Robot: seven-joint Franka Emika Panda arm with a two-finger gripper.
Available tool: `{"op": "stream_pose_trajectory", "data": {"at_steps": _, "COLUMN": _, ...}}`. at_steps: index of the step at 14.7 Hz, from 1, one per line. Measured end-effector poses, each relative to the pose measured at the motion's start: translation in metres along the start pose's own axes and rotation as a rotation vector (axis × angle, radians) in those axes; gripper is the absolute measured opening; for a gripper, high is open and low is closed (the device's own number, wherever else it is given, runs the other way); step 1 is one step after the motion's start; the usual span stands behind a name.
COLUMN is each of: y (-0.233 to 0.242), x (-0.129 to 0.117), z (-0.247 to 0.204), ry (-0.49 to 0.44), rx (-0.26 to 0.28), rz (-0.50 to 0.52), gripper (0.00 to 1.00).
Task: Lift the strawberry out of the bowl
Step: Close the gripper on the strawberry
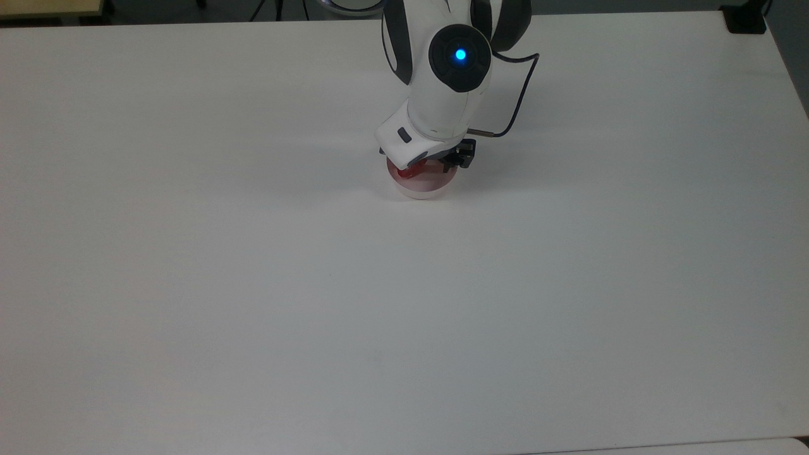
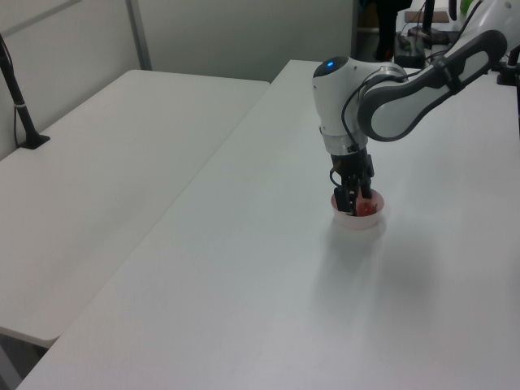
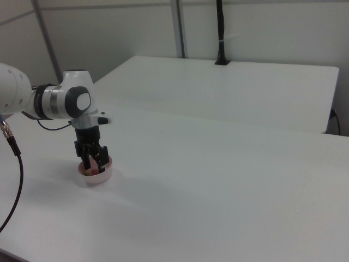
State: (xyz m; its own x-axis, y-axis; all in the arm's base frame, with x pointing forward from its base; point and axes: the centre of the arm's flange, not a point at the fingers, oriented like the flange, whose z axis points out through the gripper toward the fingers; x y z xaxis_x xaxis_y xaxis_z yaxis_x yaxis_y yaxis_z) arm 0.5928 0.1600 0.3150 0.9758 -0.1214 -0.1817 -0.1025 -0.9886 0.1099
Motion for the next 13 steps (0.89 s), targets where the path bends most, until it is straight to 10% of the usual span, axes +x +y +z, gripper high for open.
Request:
{"op": "stream_pose_trajectory", "data": {"at_steps": 6, "y": 0.0007, "x": -0.0041, "z": 0.0106, "ry": -0.020, "rx": -0.008, "rz": -0.002, "gripper": 0.46}}
{"op": "stream_pose_trajectory", "data": {"at_steps": 13, "y": 0.0015, "x": -0.0032, "z": 0.0081, "ry": -0.014, "rx": -0.006, "rz": 0.000, "gripper": 0.41}}
